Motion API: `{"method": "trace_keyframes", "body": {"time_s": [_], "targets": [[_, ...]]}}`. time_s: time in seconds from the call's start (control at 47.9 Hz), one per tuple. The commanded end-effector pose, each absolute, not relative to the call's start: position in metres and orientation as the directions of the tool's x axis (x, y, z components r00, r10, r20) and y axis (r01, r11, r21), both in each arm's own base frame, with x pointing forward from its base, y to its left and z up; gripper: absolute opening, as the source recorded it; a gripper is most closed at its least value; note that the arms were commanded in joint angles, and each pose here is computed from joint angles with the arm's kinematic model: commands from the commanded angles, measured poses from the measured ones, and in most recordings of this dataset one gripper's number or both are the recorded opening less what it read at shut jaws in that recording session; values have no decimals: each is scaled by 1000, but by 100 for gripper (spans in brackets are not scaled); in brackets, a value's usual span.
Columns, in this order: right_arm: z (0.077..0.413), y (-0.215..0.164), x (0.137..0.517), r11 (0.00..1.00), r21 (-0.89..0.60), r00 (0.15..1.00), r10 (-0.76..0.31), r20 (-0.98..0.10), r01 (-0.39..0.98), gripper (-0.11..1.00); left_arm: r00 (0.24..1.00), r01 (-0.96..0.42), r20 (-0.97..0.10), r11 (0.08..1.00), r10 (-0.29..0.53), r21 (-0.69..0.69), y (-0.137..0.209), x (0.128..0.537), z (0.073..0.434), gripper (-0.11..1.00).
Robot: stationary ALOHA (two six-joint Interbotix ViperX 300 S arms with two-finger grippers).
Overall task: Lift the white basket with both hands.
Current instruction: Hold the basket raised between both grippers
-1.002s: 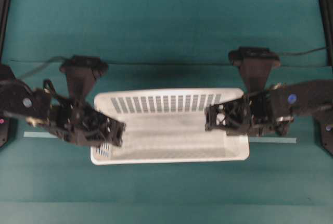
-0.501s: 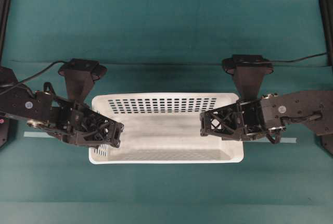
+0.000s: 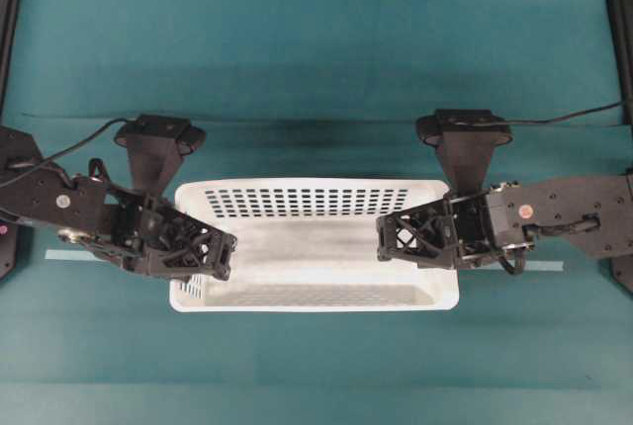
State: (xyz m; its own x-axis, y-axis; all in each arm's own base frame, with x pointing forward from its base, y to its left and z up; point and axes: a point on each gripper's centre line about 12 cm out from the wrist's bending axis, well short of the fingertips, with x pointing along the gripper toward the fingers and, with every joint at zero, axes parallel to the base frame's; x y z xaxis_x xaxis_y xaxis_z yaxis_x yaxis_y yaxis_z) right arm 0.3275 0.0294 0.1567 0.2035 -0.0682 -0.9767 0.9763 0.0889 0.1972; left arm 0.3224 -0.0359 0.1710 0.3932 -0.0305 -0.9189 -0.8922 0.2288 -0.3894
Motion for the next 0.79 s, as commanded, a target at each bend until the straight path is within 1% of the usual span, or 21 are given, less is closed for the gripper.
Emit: {"method": "trace_keyframes", "body": {"time_s": [0.0,0.313,0.48,0.772], "targets": [[158,31,332,120,218,228,-71,-971,969,16,423,-868,-906,276,-26,-413,-34,329,174,0],[152,30,333,115,211,220,-72,-973,971,16,428,-855,-904,320,-8,-408,-21,332,176,0],[149,29,333,85,221,227,-70,-971,972,16,428,-851,-904,335,-6,-406,-19,332,176,0],[143,24,326,78,227,233,-69,-970,971,16,464,-827,-886,354,-11,-437,-20,335,177,0]]}}
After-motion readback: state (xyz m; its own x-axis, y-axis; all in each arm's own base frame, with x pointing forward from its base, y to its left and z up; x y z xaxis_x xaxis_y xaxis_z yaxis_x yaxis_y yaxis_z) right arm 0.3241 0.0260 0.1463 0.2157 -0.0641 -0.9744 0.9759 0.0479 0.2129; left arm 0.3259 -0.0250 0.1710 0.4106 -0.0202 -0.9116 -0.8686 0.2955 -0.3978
